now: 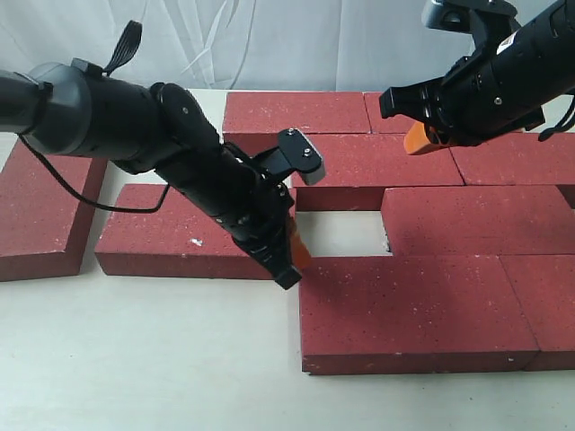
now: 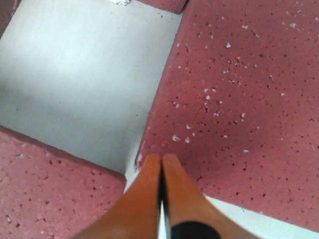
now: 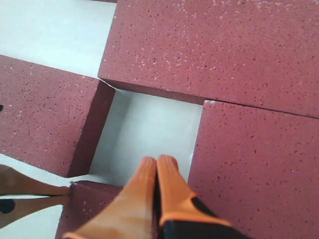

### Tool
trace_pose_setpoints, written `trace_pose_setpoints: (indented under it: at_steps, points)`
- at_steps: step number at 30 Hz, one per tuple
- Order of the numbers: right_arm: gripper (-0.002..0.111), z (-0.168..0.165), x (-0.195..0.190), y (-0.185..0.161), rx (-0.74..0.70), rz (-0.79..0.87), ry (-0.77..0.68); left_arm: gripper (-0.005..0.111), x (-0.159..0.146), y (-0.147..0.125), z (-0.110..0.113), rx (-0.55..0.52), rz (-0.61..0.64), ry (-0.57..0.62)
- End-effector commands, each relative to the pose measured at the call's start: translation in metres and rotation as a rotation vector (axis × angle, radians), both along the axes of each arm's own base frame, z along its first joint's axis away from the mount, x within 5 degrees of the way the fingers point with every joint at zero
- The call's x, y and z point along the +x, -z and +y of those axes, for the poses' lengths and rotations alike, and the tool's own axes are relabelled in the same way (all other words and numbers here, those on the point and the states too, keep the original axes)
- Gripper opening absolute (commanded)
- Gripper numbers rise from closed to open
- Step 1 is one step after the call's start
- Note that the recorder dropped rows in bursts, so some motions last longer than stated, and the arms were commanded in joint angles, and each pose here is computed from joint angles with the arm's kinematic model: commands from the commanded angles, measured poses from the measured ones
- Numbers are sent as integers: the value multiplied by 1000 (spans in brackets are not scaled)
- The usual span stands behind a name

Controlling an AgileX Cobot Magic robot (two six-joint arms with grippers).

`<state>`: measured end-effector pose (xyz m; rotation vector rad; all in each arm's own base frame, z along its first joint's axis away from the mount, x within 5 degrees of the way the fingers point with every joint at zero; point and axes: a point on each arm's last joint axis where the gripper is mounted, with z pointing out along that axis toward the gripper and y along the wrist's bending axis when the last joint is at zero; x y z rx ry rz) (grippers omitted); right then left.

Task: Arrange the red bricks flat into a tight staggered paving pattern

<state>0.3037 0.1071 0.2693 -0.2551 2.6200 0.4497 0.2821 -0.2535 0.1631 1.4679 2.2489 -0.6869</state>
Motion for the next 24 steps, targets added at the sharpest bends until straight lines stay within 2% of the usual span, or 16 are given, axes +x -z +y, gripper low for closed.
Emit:
trace_pose_setpoints:
  at_steps: [1,7,13,20,24]
  points:
    - [-1,-1,0,-2,0,-10,2,0,-1,-4,-1,-7,-4,-6]
    - [-1,-1,0,-2,0,-10,2,0,13,-26,23,-21,-9,-142]
    - [-1,-1,0,-2,0,-10,2,0,35,-46,67,-11,-15,-339]
    - [-1,-1,0,-2,0,-10,2,0,56,-44,126,106,15,-605]
    - [-1,-1,0,-2,0,-10,2,0,64,-42,155,162,14,-714]
